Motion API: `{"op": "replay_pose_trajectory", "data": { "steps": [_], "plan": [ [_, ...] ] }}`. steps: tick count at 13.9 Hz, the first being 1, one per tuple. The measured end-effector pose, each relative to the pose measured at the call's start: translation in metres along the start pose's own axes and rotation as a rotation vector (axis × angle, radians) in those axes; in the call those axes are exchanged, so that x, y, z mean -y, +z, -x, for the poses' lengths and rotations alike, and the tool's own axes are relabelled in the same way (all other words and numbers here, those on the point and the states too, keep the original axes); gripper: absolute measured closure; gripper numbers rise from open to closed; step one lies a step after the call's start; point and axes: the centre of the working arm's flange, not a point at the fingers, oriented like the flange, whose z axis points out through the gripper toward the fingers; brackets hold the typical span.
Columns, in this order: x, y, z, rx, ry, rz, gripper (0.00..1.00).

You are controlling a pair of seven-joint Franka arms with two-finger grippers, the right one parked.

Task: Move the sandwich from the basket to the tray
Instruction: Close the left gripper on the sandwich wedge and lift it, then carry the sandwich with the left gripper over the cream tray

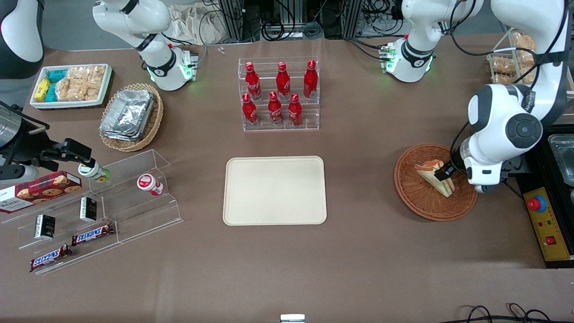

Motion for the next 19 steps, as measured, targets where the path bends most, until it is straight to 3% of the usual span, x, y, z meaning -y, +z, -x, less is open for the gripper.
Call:
{"op": "replay_pose_trajectory", "data": {
  "steps": [15, 17, 19],
  "plan": [
    [0.017, 0.088, 0.007, 0.014, -0.068, 0.000, 0.00],
    [0.020, 0.096, 0.003, 0.016, -0.078, -0.003, 0.03],
    [0.019, 0.099, 0.002, 0.014, -0.079, 0.000, 0.23]
  ]
}}
